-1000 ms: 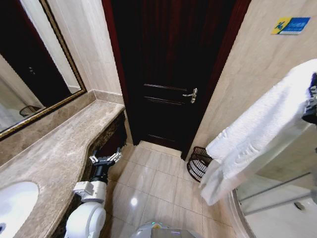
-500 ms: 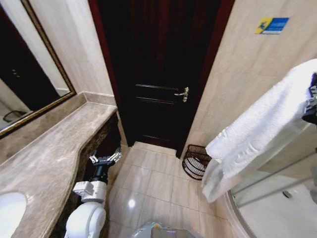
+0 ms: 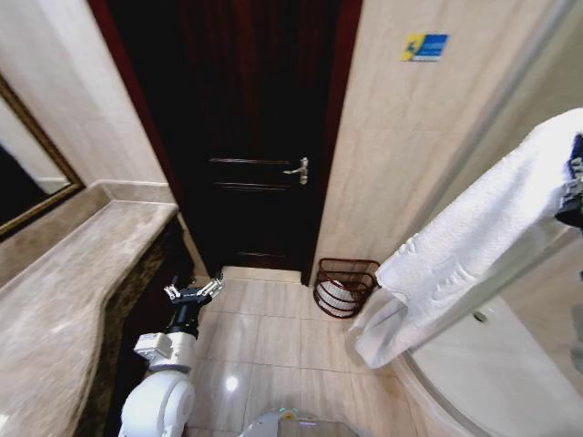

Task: Discard the used towel into the hamper.

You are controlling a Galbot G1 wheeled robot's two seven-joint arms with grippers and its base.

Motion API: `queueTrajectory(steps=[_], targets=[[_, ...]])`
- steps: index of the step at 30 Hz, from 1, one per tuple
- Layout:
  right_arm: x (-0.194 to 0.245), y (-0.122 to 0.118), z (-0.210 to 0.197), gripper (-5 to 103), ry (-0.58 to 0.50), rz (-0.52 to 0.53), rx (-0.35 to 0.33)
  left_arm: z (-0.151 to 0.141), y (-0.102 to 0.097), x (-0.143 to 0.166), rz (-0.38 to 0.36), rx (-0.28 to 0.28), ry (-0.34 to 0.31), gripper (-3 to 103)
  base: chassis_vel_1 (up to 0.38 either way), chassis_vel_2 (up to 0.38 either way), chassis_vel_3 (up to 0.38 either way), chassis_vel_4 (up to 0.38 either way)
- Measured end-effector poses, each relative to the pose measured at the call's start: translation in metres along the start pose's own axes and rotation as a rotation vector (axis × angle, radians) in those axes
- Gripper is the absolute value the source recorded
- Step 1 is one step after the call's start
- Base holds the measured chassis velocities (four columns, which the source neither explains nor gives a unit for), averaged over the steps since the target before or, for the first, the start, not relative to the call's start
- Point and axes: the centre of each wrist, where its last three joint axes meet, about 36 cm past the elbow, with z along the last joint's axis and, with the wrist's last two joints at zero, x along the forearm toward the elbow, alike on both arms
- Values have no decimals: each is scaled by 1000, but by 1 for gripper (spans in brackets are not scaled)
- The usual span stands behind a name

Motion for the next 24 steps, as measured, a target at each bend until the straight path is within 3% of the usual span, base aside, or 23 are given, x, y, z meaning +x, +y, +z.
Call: queueTrajectory(steps=[15, 24], targets=[[0, 0, 0, 12, 0, 0, 0, 0, 0, 0, 0, 0, 0, 100, -10, 11, 7, -5], [0, 0, 0, 12, 0, 0, 0, 0, 0, 0, 0, 0, 0, 100, -134, 129, 130, -137]])
